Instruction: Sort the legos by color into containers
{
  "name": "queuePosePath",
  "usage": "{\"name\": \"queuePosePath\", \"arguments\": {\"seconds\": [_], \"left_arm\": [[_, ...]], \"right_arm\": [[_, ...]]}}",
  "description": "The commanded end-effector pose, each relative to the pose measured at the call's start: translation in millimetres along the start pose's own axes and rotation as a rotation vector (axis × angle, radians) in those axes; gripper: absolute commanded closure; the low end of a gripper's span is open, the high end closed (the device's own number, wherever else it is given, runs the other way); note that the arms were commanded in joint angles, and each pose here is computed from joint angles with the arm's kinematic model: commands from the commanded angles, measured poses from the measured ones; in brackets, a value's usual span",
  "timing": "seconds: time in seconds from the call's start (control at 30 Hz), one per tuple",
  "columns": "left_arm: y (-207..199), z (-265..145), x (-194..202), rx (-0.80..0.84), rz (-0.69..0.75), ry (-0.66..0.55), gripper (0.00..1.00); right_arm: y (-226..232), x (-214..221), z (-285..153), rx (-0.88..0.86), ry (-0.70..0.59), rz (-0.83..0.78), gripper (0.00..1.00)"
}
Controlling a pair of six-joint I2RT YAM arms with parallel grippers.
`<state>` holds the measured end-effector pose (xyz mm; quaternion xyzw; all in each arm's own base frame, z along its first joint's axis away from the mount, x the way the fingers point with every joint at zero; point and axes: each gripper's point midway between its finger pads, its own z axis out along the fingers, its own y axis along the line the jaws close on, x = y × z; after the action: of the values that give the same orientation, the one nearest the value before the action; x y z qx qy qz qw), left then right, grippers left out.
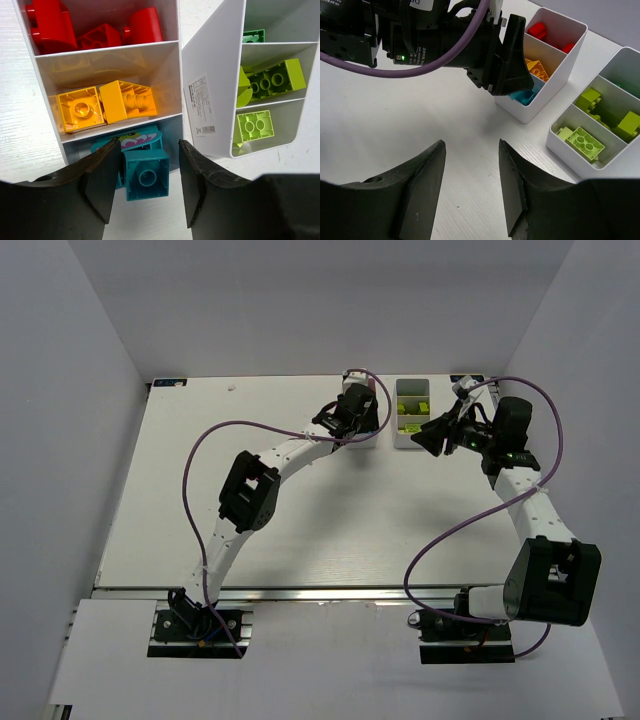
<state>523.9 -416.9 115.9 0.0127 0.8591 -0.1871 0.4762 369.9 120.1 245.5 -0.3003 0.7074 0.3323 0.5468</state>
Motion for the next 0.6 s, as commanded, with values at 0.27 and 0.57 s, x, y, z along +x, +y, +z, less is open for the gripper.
{"name": "queuePosePath", "arguments": {"seconds": [0.27, 0.57], "left_arm": [[-20.9, -68.4, -99.3, 0.002, 0.001, -0.202, 0.21], [-7.9, -150.4, -143.2, 0.0, 0.016, -0.284, 0.02]], "right_arm": [[5.5, -14.8, -8.0, 0.006, -0.027, -0.067, 0.45], [0.0, -19.0, -18.3, 0.094, -0.007, -0.125, 0.11]]}}
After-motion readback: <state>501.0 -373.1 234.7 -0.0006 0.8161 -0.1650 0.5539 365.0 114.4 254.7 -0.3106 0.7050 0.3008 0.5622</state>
